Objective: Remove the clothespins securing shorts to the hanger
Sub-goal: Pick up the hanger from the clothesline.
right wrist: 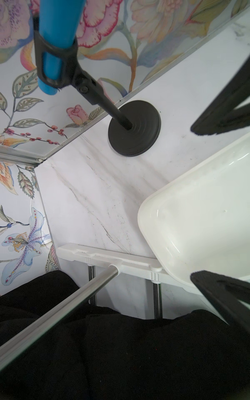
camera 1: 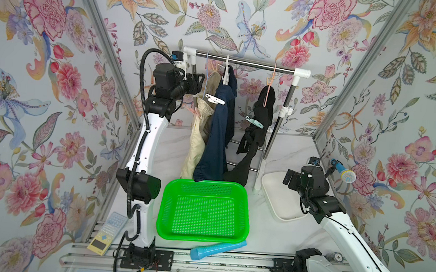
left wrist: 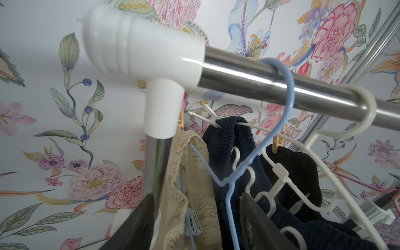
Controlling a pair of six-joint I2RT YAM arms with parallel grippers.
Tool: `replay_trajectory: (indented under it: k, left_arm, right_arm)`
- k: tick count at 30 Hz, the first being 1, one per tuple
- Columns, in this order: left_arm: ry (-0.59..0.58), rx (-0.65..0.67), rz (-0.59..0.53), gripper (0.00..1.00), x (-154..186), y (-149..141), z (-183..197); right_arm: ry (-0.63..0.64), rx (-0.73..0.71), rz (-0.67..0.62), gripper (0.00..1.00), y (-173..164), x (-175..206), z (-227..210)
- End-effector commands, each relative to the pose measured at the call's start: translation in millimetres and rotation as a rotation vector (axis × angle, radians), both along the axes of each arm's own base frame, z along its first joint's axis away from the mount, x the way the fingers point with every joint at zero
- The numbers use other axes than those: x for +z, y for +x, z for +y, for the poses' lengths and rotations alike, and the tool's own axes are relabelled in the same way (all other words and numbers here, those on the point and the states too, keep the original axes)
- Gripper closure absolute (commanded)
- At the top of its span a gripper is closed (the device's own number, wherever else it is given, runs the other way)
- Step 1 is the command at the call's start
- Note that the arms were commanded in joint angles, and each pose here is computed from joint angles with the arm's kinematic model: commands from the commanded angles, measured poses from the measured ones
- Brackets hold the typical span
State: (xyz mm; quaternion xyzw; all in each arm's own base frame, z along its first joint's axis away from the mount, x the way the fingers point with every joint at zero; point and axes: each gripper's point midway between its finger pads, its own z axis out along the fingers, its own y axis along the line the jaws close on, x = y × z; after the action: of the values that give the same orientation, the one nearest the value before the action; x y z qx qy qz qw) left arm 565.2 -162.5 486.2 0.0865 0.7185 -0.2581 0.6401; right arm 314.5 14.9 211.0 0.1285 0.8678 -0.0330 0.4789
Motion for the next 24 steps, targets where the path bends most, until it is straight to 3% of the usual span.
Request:
replay_trajectory:
  k: [1,7,16,24]
  left_arm:
    - [0.04,-0.086,-0.052,0.35,11,-17,-20]
    - [0.073,-0.086,-0.001,0.41,-10,-17,-21]
    - [0.093,-0.092,0.026,0.68,-21,-16,-22]
    - [0.088,-0.096,0.021,0.76,-23,-11,-26]
  right_arm:
    - [-0.014,-0.015,0.002,0.01,-4,4,-3]
    - [-0.013,-0.017,-0.001,0.01,-5,6,-3]
    - [-0.024,-0.017,0.001,0.01,-7,4,-1]
    - [-0.036,-0.028,-0.012,0.01,-10,7,-3]
